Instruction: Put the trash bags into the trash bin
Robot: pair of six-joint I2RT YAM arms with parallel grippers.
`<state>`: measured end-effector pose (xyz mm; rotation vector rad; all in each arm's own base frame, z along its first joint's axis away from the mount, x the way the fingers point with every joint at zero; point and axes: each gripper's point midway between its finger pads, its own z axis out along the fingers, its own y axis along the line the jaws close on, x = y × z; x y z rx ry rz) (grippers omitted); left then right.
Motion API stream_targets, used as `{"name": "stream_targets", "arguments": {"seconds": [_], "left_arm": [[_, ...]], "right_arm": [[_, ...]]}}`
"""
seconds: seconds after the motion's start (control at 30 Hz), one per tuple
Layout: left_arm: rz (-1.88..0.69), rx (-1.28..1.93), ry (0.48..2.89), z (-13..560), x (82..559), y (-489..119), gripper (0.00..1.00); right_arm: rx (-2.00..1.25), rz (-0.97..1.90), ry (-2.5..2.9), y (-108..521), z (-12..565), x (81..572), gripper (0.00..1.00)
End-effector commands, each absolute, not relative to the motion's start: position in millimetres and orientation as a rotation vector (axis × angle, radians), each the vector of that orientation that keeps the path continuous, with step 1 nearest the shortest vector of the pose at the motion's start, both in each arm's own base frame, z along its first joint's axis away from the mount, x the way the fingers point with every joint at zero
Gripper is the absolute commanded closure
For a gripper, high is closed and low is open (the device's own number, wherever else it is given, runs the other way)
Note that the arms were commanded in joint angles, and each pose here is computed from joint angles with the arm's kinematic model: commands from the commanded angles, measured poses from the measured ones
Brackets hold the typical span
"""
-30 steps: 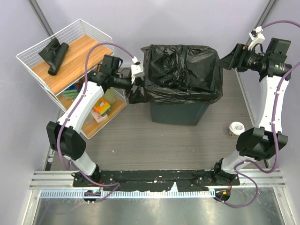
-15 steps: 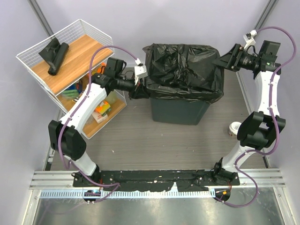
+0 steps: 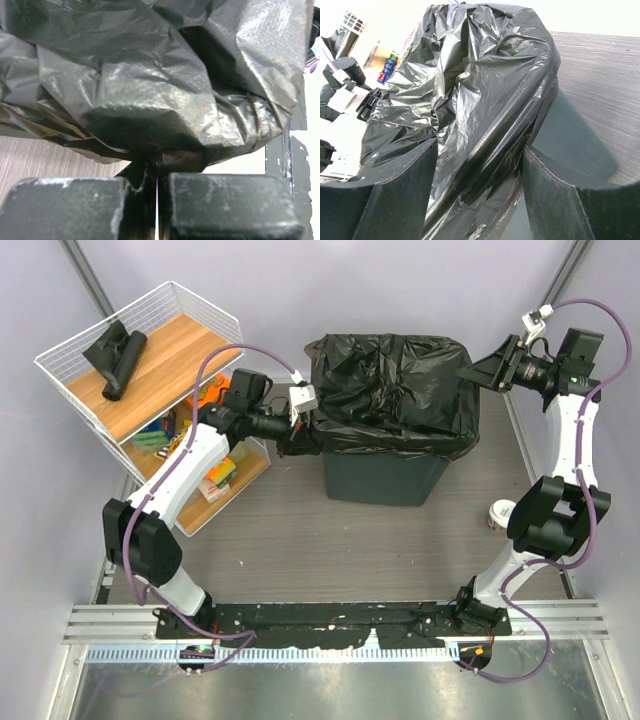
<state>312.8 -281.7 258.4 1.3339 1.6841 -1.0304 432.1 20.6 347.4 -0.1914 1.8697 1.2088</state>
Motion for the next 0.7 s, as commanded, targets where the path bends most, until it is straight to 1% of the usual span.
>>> {"name": "stream_targets", "arguments": {"seconds": [0.0,0.17,0.23,0.3,0.4,0.57,0.63,0.67], "left_arm": [[-0.987,1.324,1.614,278,310,-282,1.00],[-0.960,1.315,1.630,273,314,-280,1.00],[-0.950,1.313,1.632,274,315,-280,1.00],[-0.945,1.312,1.633,274,316,-279,1.00],[-0.940,1.307,1.643,273,316,-279,1.00],[-0.937,1.308,1.644,273,314,-278,1.00],[-0.935,1.307,1.647,273,314,-277,1.00],[-0.931,1.307,1.649,272,314,-278,1.00]], "right_arm": [[-0.242,1.252,1.814,16,359,426,0.33],[-0.254,1.283,1.804,13,358,421,0.54],[-0.263,1.301,1.799,15,358,419,0.61],[-0.265,1.311,1.798,15,356,418,0.65],[-0.272,1.333,1.795,15,352,416,0.66],[-0.267,1.357,1.791,9,348,415,0.63],[-0.269,1.364,1.787,7,347,415,0.59],[-0.270,1.370,1.784,5,346,414,0.54]]}}
